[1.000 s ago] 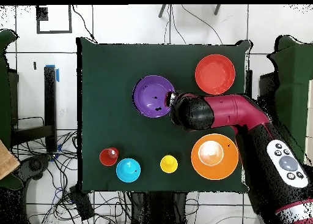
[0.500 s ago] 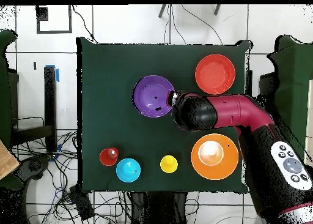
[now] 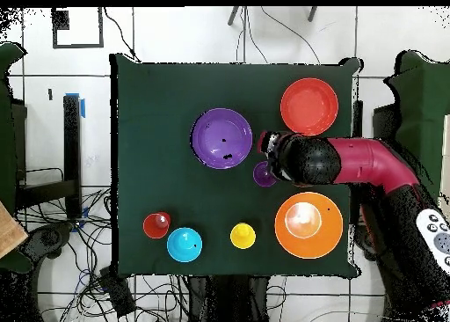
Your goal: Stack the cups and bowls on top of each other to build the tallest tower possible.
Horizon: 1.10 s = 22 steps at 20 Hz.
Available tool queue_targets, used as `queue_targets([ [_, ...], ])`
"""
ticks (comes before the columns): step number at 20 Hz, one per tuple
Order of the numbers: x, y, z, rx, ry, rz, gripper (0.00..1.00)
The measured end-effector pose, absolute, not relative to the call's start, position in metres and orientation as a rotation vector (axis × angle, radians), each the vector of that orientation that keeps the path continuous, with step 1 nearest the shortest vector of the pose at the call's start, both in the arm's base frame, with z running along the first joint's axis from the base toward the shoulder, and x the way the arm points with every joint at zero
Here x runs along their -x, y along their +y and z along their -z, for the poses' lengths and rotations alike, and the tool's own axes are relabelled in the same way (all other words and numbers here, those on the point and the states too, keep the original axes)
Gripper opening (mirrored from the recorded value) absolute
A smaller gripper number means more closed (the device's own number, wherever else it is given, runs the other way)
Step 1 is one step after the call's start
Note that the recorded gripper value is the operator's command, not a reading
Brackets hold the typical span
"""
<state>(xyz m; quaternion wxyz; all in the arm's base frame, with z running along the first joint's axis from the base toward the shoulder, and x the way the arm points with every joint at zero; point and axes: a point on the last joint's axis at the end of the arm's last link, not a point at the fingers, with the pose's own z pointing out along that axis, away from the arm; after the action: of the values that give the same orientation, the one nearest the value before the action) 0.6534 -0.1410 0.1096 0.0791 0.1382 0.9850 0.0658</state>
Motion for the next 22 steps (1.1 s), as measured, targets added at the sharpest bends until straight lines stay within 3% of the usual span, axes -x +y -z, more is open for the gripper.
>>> queue_targets([
  [10, -0.652, -0.176, -0.088, -0.43, 2.946, -0.181, 1.0],
  [22, -0.636, -0.17, -0.046, -0.346, 2.976, -0.171, 1.0],
])
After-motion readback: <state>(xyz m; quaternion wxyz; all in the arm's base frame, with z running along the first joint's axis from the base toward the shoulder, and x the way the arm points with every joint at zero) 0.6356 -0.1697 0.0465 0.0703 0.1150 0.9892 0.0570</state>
